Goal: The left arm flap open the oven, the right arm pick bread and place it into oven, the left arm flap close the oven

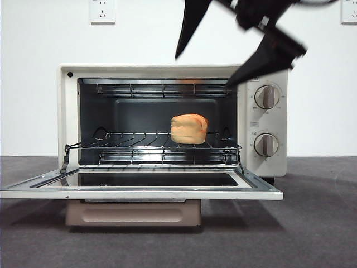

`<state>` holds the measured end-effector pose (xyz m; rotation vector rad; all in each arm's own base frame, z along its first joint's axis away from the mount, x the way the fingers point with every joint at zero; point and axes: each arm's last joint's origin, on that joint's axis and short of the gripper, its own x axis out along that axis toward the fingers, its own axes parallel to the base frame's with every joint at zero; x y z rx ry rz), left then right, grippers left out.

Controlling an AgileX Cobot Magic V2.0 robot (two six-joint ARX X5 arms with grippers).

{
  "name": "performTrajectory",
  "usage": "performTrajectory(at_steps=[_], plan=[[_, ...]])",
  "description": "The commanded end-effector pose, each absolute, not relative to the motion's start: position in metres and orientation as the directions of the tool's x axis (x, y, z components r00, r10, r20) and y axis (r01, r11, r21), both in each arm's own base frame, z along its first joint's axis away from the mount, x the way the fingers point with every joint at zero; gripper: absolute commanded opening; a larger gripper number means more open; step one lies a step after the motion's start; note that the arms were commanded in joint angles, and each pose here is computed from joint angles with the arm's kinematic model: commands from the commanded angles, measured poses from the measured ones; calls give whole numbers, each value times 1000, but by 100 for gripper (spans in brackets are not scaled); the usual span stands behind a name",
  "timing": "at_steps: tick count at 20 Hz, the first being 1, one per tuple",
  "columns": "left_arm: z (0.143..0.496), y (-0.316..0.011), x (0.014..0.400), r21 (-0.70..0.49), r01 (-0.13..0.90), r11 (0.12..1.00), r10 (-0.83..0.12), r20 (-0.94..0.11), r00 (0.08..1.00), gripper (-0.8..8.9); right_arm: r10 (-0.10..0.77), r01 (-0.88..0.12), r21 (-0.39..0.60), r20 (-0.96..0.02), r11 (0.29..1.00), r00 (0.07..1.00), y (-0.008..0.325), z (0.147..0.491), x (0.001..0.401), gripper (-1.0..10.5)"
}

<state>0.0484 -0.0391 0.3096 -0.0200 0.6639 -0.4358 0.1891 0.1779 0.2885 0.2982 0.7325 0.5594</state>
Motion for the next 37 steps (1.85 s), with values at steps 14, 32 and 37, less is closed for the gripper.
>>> performTrajectory(at_steps=[14, 32, 37], plan=[[284, -92, 125, -264, 461, 847, -463, -792, 398, 7, 627, -533, 337, -504, 776, 594, 100, 342, 94, 457], [205, -25, 188, -611, 68, 789, -558, -665, 497, 7, 560, -464, 317, -527, 827, 639, 42, 339, 43, 457], [158, -12, 173, -683, -64, 728, -588, -669, 455, 7, 565, -466, 321, -512, 824, 647, 39, 340, 40, 457]])
